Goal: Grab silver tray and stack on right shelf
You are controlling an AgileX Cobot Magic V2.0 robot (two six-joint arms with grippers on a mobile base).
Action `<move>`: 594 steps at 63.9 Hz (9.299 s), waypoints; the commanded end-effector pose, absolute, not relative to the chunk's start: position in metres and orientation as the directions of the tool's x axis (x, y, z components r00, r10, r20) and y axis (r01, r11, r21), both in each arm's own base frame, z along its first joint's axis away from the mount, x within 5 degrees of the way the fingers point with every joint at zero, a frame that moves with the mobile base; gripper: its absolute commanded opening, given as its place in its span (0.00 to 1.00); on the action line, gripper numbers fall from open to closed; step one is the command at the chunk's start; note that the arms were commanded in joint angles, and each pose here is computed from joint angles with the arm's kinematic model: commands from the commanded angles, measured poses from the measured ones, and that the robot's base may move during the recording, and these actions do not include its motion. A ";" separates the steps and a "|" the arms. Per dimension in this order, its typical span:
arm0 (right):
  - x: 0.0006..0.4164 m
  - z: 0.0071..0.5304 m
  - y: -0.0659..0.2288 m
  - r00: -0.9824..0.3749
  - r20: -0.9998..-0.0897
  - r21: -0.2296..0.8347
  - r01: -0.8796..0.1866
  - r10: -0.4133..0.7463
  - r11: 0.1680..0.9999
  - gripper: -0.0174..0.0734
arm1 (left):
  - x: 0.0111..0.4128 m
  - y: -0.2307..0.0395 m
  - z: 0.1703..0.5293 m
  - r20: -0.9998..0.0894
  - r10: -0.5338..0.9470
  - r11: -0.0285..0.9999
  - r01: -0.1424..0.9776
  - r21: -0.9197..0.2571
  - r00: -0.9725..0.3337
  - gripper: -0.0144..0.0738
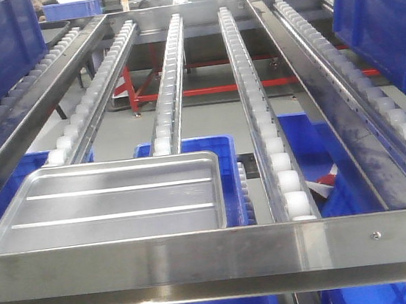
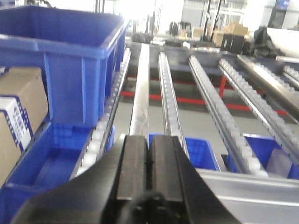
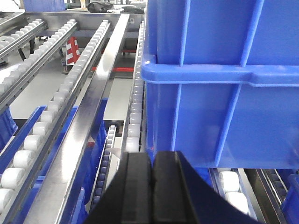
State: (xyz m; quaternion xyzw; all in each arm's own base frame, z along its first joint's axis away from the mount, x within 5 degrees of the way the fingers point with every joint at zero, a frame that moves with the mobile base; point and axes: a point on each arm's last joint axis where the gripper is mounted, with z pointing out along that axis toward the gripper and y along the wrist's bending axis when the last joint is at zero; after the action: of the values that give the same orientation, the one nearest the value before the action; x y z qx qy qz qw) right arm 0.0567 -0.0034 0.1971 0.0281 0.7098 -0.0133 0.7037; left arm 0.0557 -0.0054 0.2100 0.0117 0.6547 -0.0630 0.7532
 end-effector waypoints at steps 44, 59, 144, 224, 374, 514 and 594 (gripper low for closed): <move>0.049 0.363 -0.003 0.332 -0.943 0.024 0.047 0.007 0.999 0.27 | 0.060 -0.014 0.389 -0.991 0.024 0.975 0.216 0.052 0.130 0.06; 0.073 0.356 0.000 0.198 -0.980 0.027 0.000 0.026 1.000 0.56 | 0.115 -0.041 0.385 -0.992 0.047 0.941 0.339 0.005 -0.114 0.22; 0.280 0.289 0.200 -0.829 -0.559 0.321 -0.231 -0.013 0.918 0.63 | 0.253 -0.096 0.298 -0.484 0.194 0.965 0.256 -0.065 -0.853 0.50; 0.329 0.213 0.235 -0.915 -0.401 0.189 -0.130 -0.044 0.973 0.63 | 0.328 -0.116 0.226 -0.366 0.184 0.981 0.194 0.010 -0.912 0.50; 0.292 0.324 0.198 -0.844 -0.534 0.149 -0.158 -0.055 0.976 0.26 | 0.276 -0.138 0.327 -0.519 0.094 0.975 0.184 -0.126 -0.849 0.06; 0.215 0.365 0.156 -0.792 -0.607 0.177 -0.209 -0.061 0.962 0.26 | 0.218 -0.152 0.366 -0.571 0.177 0.956 0.277 -0.092 -0.801 0.06; 0.215 0.365 0.156 -0.792 -0.607 0.177 -0.209 -0.061 0.962 0.26 | 0.218 -0.152 0.366 -0.571 0.177 0.956 0.277 -0.092 -0.801 0.06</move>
State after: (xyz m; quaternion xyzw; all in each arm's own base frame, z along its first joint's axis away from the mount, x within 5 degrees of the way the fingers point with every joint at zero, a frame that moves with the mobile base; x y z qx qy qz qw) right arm 0.2166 0.1599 0.3437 -0.0565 0.9579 0.1052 0.2611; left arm 0.2213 -0.1538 0.3475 0.1055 0.9584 -0.0797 0.2530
